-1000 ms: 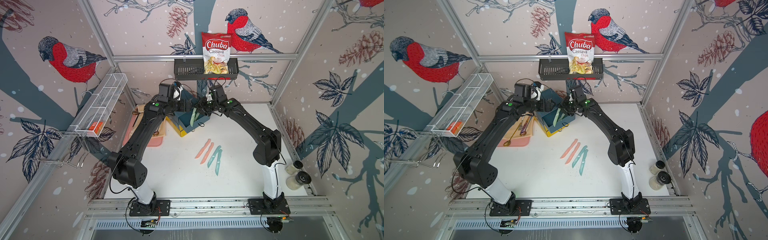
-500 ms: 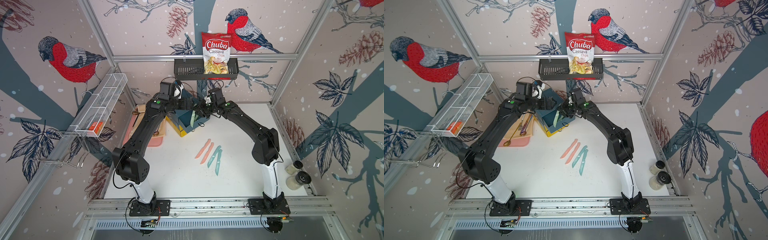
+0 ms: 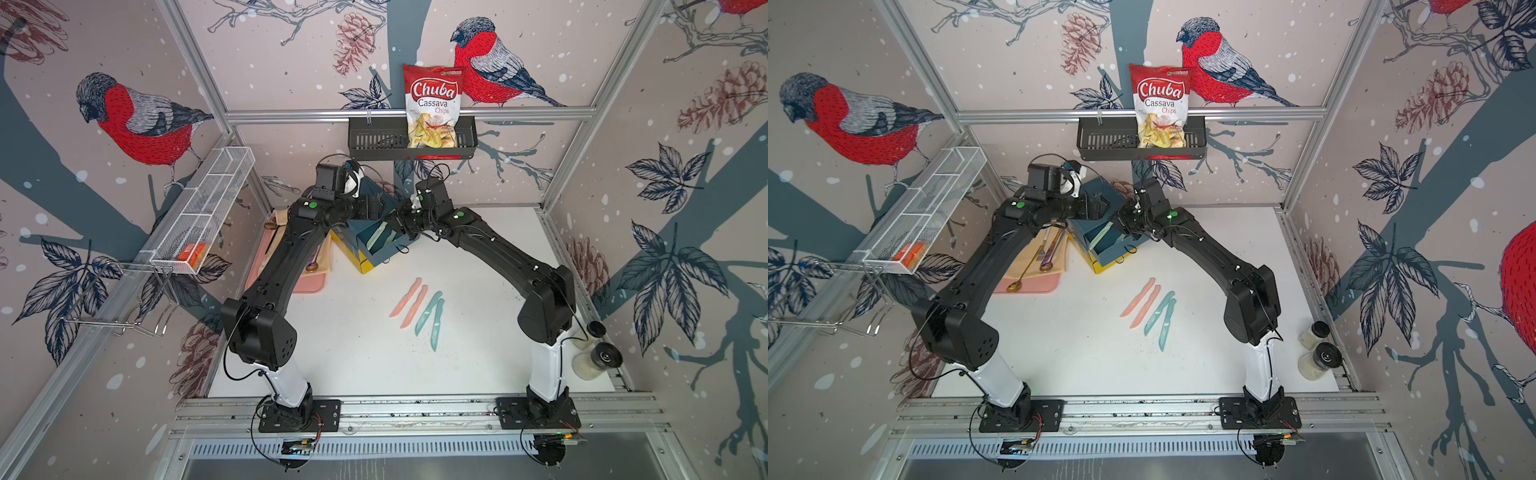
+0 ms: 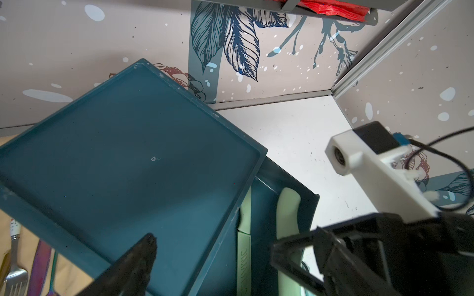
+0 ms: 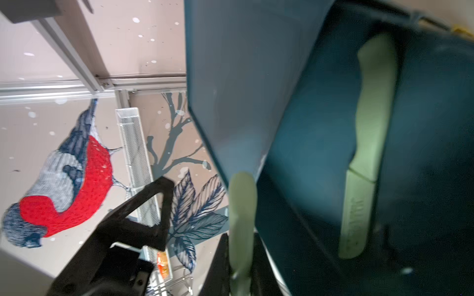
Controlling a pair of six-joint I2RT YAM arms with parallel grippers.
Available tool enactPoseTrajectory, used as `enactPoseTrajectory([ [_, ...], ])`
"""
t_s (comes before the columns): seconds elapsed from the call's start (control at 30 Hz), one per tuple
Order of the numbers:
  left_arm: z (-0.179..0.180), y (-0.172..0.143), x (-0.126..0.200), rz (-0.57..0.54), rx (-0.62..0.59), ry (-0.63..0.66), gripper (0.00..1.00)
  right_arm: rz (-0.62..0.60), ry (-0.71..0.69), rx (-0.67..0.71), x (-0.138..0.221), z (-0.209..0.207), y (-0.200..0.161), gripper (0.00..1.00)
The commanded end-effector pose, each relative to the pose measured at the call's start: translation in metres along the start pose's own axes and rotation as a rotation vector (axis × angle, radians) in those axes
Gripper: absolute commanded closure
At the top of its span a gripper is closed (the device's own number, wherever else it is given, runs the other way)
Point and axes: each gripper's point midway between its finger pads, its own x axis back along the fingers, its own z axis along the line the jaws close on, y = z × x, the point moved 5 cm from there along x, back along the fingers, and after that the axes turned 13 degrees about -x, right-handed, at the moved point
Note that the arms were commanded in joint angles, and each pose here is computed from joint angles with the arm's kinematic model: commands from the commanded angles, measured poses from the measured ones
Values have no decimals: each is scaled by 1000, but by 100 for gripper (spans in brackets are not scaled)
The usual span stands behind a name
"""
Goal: Place the fruit knives into the drawer by color
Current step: Place the fruit knife in the drawer.
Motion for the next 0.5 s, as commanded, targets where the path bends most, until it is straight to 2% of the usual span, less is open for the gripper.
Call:
enactPoseTrajectory([
  [0.0, -2, 1, 3, -5, 0, -12, 3, -116, 9, -77, 2, 5, 9, 100],
  [0.23, -4, 2, 6, -12, -1, -20, 3, -172, -39, -109, -1, -4, 24, 100],
  [0.37, -3, 0, 6, -9, 0, -19, 3, -154, -46, -130, -7, -8, 30, 100],
  [0.4, -3, 1, 6, -9, 1, -19, 3, -153, -59, -134, -10, -10, 31, 95],
  [0.47, -2, 1, 5, -10, 4, -19, 3, -149, -58, -134, -11, -10, 31, 70],
])
